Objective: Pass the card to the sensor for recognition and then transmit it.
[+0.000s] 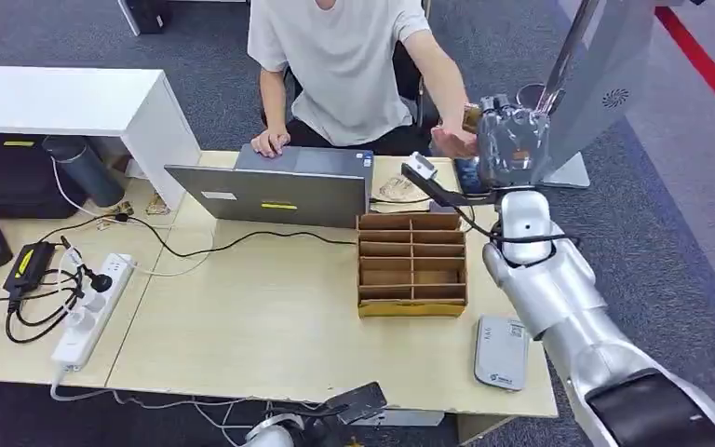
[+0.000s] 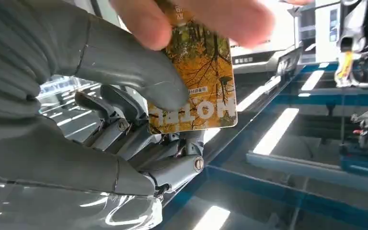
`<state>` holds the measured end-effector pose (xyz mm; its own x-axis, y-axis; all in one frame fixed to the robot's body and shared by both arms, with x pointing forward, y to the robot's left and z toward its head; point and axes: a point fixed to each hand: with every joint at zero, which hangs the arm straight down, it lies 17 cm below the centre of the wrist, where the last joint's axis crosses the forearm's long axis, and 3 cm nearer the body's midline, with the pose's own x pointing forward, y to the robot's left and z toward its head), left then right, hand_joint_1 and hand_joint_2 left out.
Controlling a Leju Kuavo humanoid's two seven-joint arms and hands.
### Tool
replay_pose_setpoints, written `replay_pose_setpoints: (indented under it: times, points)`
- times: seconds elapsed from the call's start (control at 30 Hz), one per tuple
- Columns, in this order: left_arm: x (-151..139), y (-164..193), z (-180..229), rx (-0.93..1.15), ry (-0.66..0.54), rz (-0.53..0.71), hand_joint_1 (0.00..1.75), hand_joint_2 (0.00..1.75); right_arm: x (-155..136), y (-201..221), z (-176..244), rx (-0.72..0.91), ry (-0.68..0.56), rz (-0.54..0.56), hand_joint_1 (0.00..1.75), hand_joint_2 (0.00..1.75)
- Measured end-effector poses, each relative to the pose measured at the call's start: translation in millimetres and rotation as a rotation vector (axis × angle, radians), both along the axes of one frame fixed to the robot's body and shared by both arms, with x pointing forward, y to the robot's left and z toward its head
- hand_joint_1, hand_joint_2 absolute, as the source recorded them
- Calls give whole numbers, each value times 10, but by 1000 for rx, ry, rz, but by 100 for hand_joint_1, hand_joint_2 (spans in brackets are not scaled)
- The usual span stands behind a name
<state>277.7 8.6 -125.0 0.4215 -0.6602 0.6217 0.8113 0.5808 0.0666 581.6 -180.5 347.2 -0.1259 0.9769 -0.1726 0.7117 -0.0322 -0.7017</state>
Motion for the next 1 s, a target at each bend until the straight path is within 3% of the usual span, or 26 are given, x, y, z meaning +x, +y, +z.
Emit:
replay_pose_setpoints:
  times: [0.17,0.2,0.7,0.87,1.0]
  points:
    - [-12,-27,12,-2,8,-8,0,175,15,-97,20,22,0,-17,175,175]
    - [-13,-29,13,-3,6,-10,0,175,15,-109,20,25,0,-19,0,175]
    - [-16,-94,49,-11,-6,-33,0,175,-2,-263,-87,37,8,-62,0,175]
    - [-25,-67,30,-5,-1,-34,0,175,35,-577,-186,46,21,-148,0,175]
    - [-15,-18,8,-2,0,-20,0,175,179,-1120,-499,-13,105,-342,0,175]
